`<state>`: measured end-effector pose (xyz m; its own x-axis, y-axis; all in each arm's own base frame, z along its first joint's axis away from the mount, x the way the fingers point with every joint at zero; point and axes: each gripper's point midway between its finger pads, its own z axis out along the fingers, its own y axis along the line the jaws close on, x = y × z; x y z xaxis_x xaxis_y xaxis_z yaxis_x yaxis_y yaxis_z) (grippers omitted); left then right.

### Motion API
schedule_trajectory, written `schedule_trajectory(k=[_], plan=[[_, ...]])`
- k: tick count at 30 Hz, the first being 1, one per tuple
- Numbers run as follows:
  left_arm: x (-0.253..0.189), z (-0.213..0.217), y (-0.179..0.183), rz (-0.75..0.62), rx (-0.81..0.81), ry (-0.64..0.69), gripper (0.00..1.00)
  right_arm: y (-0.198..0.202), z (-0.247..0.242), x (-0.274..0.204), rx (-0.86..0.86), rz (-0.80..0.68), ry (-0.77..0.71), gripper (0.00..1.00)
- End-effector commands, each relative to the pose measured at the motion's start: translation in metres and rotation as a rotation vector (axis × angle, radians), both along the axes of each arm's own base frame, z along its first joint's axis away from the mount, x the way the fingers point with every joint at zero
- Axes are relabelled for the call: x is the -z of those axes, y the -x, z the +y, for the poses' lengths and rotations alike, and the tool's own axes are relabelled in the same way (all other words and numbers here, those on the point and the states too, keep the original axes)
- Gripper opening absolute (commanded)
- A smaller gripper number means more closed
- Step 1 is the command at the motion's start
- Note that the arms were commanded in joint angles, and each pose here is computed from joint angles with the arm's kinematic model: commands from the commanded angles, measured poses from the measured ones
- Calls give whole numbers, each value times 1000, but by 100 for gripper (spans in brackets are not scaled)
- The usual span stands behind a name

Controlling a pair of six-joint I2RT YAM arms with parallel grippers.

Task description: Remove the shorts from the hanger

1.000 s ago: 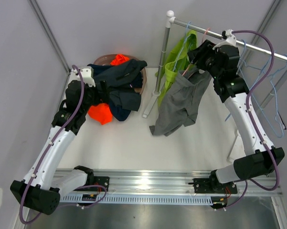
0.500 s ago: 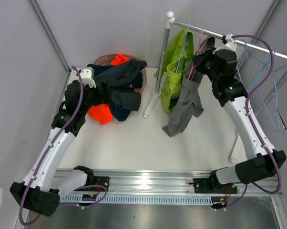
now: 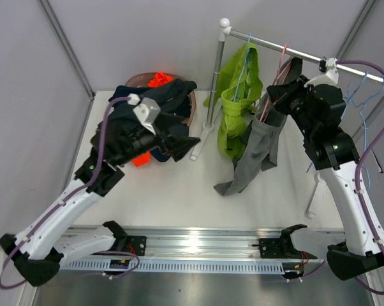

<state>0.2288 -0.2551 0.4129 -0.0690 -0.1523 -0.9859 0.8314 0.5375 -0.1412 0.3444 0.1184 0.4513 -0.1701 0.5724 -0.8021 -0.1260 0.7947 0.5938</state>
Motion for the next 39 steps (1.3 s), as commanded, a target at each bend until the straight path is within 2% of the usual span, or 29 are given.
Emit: schedule_trajectory(k=[1,6,9,18,21,22,24,25,27,28,30,31,32,35,36,39], plan=[[-10,-56,30,-42,224,42,99,9,14,-24,-51,-68,-79,0],[22,-126,54,-7,373,7,99,15,26,-27,-75,-70,-99,0],[40,-152,58,22,399,-21,99,18,28,-29,-85,-75,-108,0],[74,-175,54,72,375,-60,99,25,27,-33,-85,-85,-108,0],[87,-179,47,101,348,-81,82,27,26,-35,-81,-89,-112,0],[90,-180,45,109,340,-88,69,28,24,-37,-79,-93,-114,0],[99,-184,44,119,340,-112,59,30,24,-39,-78,-100,-117,0],[102,-184,44,120,339,-117,47,31,23,-41,-75,-103,-118,0],[107,-184,44,126,336,-124,35,31,21,-45,-68,-111,-114,0],[110,-184,43,130,331,-127,22,30,20,-45,-63,-110,-111,0],[111,-181,46,140,329,-127,17,30,18,-47,-55,-113,-107,0],[110,-180,48,140,328,-128,7,30,18,-49,-52,-116,-106,0],[109,-178,49,137,319,-127,2,29,17,-48,-48,-114,-104,0],[112,-166,60,138,306,-137,0,27,13,-52,-35,-120,-100,0],[101,-161,71,119,314,-116,0,25,12,-52,-31,-119,-98,0],[109,-149,94,121,315,-130,0,22,5,-51,-12,-116,-93,0]])
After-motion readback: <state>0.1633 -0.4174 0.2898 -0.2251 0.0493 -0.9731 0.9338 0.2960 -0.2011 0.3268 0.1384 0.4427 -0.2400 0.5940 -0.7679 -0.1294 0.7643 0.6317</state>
